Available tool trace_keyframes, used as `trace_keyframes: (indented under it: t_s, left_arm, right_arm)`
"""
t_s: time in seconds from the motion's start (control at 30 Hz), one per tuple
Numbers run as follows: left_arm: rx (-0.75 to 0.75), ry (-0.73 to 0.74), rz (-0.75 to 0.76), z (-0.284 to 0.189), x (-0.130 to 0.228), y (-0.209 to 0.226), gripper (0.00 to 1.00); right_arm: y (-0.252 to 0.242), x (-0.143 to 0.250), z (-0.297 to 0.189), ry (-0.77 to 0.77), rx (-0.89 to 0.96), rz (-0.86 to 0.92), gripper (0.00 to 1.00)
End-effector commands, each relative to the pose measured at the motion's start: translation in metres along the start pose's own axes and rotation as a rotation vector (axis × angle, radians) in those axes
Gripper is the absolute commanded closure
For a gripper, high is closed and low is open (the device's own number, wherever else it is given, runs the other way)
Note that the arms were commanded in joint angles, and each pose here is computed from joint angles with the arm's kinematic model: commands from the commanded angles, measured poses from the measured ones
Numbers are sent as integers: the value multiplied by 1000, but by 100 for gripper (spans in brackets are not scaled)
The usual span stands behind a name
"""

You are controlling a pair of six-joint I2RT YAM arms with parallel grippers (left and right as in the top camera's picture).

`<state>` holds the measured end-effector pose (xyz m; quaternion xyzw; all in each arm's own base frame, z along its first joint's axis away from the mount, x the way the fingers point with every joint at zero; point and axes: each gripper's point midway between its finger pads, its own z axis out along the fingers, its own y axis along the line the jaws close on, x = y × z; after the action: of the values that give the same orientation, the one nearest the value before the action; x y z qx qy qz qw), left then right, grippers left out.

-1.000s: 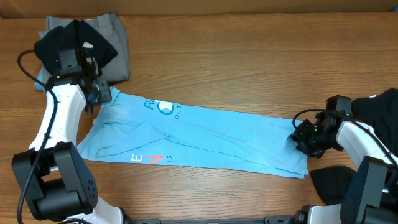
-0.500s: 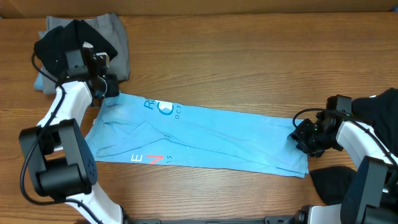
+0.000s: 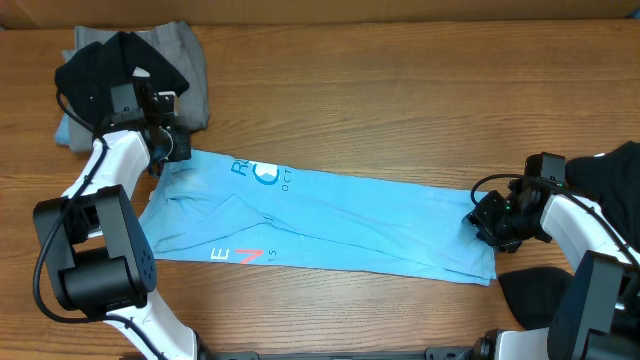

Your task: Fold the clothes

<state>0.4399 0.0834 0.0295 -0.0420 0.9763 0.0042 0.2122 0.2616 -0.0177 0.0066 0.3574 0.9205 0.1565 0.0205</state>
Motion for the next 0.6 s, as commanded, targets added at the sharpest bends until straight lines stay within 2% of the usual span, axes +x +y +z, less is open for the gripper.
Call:
trace_keyframes:
  t_s: [0.0,0.27,0.33,0.43,0.57]
  left_arm:
    - [-136,33,-37,2,9,32,96]
    - [-167,19,-170,0,10,54,96]
    - [-169,17,-183,-1,10,57,93]
    - [-170,17,-187,-1,10,58,80]
    - [-170,2,-209,-12,4,58,55]
  right_arm:
    - [-1,0,-3,-19,-3,2,56]
    - [-1,0,-3,-19,-3,2,56]
    - [-1,0,-3,-19,-3,2,56]
    - [-1,0,-3,-19,-3,2,56]
    - [-1,0,-3,-19,-3,2,56]
